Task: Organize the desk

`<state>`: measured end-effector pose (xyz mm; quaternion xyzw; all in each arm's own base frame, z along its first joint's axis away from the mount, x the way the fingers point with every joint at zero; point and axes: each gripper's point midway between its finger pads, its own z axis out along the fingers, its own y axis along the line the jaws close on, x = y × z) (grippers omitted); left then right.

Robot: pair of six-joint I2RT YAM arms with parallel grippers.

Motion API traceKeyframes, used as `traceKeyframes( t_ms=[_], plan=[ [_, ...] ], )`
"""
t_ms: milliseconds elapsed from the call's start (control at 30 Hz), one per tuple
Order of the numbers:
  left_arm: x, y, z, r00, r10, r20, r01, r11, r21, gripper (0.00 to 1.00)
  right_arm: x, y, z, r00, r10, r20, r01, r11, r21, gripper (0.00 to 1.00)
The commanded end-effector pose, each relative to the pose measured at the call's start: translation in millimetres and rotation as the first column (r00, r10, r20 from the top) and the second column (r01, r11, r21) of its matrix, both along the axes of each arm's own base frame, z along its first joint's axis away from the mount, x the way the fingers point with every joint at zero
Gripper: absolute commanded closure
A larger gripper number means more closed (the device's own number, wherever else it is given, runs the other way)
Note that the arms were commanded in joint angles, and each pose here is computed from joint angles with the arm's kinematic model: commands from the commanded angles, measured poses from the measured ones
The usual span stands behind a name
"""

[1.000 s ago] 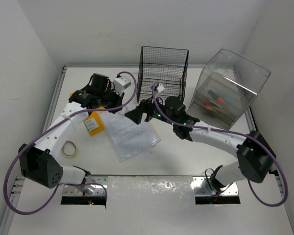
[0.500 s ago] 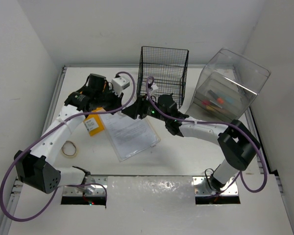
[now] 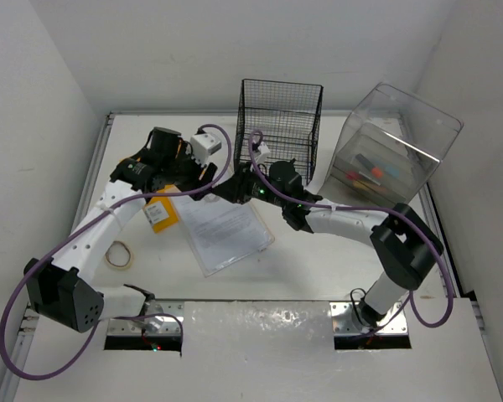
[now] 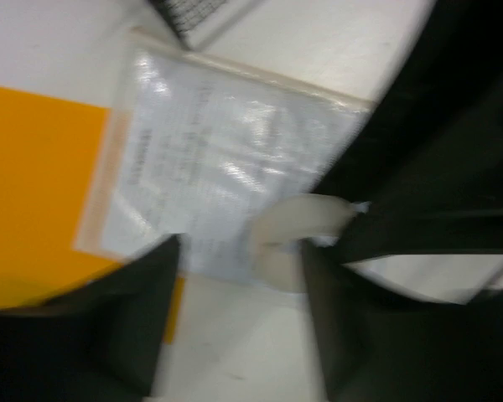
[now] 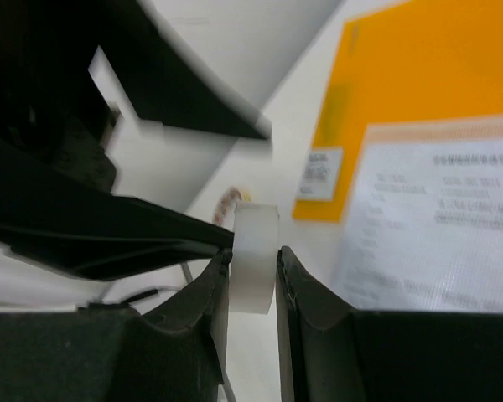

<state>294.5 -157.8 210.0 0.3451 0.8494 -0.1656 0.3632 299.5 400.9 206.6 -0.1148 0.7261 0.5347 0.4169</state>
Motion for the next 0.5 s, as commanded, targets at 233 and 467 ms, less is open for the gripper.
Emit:
traceKeyframes(
  t_ms=[233, 467],
  plan=[
    [0.8, 16.8, 43.3, 0.995, 0.047, 0.084, -0.052, 0.997, 0.059, 0.00, 27.5, -98.0, -25.1, 0.954, -0.231, 0.194, 0.283, 0.905, -0.317, 1.00],
    [10.6, 54.5, 22.2, 0.980, 0.192, 0.054, -0.197, 0.973, 0.120, 0.01, 36.5, -225.3, -37.0, 0.832, -0.377, 0.407, 0.551, 0.470, -0.689, 1.00]
  ],
)
